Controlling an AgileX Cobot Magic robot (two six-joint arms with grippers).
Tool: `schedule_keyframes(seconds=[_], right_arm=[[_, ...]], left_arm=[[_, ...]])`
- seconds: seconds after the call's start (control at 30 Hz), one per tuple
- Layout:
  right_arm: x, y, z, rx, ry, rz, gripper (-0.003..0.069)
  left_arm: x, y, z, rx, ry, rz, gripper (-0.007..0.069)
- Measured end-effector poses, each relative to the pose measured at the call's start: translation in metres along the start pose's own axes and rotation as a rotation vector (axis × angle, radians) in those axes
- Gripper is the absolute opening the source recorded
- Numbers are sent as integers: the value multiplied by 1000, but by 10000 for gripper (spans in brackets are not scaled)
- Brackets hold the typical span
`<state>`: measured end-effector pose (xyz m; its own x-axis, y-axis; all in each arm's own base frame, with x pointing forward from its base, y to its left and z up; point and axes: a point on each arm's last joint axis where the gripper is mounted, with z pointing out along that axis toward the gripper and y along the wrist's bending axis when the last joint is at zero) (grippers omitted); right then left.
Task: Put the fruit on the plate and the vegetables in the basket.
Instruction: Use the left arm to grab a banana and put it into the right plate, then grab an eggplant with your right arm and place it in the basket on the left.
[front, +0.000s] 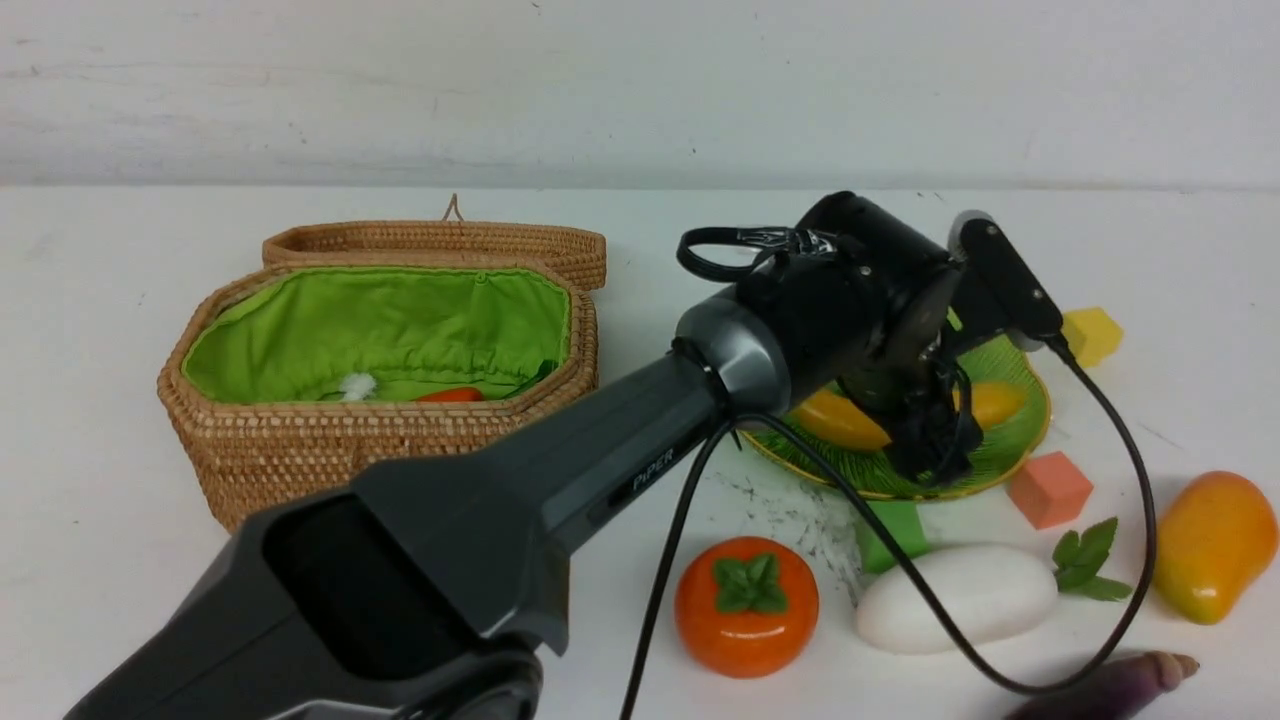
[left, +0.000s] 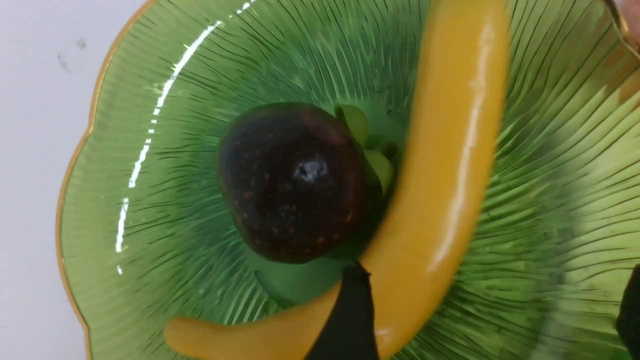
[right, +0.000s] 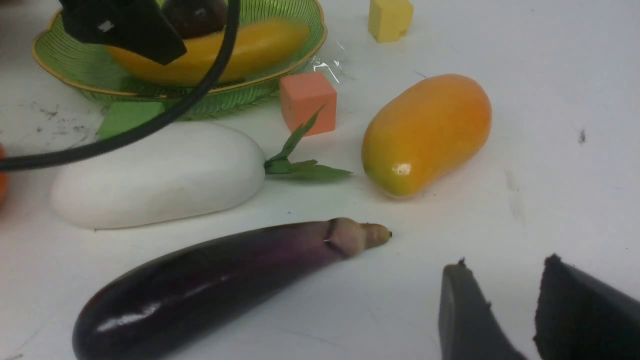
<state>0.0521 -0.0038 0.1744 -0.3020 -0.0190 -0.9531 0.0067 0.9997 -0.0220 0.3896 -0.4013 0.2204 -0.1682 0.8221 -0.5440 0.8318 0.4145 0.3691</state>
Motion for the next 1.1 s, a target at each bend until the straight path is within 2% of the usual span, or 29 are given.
schedule_keyframes(seconds=[0.13,0.27,0.37,0.43,0.53,0.7,0.9,1.1], right_arm=[[0,0,0,0,0,0,242],[0,0,0,0,0,0,242],[0,0,0,0,0,0,242],[0,0,0,0,0,0,242],[0,0,0,0,0,0,242],[0,0,0,0,0,0,242],[0,0,0,0,0,0,242],[0,0,0,0,0,0,242]], left_arm=[[1,0,-1,9,11,-17,638],[-4,1,-19,45,17,-153,578],[-10,8,-50,53,44,-283,524],[-11,11,-62,52,61,-310,498],[-14,22,-111,29,102,-341,445],[-11,34,-200,3,46,-372,373],[29,33,-289,-63,46,-435,318],[105,7,-374,-76,19,-616,259]])
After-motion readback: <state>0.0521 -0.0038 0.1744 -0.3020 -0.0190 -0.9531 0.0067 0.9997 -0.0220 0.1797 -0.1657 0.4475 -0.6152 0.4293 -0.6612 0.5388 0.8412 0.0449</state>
